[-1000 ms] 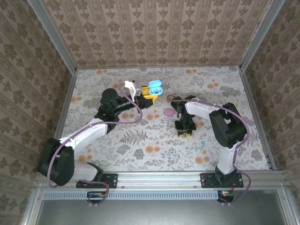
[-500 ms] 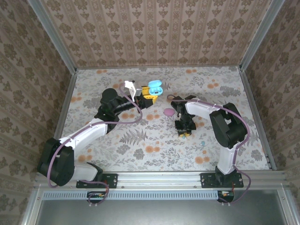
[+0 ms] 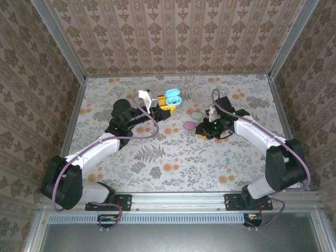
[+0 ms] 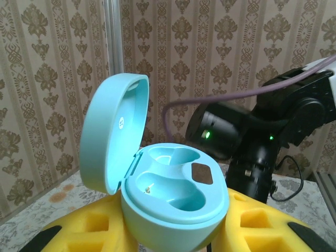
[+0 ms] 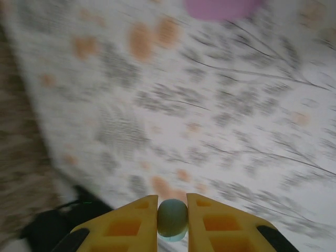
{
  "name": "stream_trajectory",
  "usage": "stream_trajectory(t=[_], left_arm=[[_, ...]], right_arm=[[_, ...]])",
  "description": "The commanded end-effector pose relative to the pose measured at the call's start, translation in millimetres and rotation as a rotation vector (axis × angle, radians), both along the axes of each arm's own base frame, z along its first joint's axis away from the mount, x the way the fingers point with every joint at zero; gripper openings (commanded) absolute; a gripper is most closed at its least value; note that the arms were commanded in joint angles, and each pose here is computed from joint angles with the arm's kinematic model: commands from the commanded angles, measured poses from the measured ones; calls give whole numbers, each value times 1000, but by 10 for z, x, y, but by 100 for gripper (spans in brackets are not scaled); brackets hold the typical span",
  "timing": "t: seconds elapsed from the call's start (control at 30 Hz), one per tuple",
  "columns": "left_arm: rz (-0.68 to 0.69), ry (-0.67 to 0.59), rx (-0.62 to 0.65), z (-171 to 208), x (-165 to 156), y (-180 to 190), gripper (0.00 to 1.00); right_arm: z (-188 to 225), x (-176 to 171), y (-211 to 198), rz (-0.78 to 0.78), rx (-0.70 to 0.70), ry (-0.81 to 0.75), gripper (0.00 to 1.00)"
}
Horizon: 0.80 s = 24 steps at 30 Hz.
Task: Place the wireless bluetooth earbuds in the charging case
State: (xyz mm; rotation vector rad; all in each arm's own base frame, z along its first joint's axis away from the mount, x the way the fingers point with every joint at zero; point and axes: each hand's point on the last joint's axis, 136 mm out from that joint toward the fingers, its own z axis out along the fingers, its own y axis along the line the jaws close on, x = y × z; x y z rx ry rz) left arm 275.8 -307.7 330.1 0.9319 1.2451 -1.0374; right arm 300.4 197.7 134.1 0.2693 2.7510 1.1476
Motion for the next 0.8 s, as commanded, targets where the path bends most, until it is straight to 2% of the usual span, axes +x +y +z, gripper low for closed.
stream_trajectory(t=[0.0, 0.2, 0.47, 0.77], left_arm=[[27, -37, -13, 94, -10, 62, 32], [51, -44, -28, 116, 16, 89, 32], [49, -42, -26, 108, 12, 92, 32], [41, -43, -18, 85, 0, 81, 32]], right_arm=[[683, 79, 237, 48, 342, -106, 20], [1116, 49, 336, 138, 565, -159, 22], [1424, -95, 366, 241, 634, -223, 22], [1605, -119, 385, 281, 663, -232, 22]])
